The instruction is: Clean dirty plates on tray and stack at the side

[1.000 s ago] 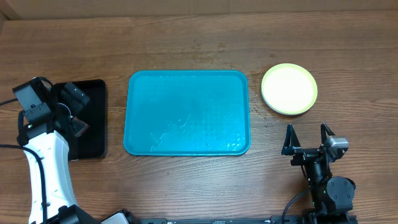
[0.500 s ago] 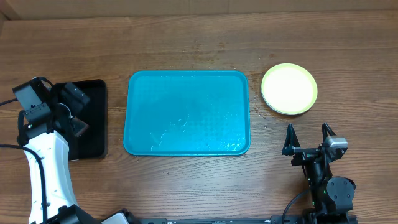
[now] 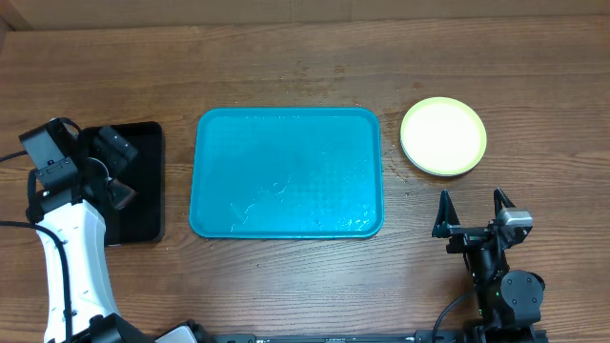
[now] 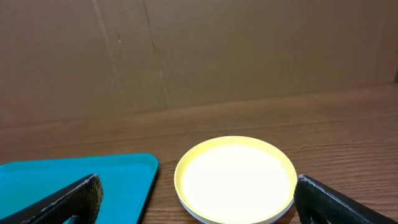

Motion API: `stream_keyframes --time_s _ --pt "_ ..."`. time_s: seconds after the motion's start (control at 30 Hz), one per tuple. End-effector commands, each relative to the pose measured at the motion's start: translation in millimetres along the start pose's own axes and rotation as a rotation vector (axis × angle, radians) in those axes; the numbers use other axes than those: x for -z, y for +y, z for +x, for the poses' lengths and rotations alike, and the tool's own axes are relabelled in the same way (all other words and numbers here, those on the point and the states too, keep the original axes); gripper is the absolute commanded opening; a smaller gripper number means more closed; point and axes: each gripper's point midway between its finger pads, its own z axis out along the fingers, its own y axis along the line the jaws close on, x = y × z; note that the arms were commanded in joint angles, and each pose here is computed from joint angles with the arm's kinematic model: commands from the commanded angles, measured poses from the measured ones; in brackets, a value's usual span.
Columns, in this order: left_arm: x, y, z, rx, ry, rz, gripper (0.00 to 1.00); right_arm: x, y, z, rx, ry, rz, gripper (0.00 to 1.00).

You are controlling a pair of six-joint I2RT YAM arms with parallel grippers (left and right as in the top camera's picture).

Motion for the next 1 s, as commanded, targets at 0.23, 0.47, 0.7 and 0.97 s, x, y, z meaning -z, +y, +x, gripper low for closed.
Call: stream_keyframes --time_s 0.23,0.47,0.7,0.97 --pt "-2.9 4.0 -1.1 -0.008 0.001 -0.019 1.00 -0.1 -0.3 2.0 0.007 -0.003 0.001 1.00" --pt "1.1 16.2 13.0 -0.024 0.053 -0.078 1.00 -0.1 -0.3 2.0 0.007 -0.003 0.001 1.00" --pt "16.4 19.0 21.7 -0.027 0.078 -0.089 1.00 -0.1 -0.3 2.0 0.007 -0.003 0.001 1.00" --pt "38.7 -9.8 52.9 -0.147 0.088 0.048 1.00 -0.1 -0.3 2.0 0.007 -0.003 0.001 1.00"
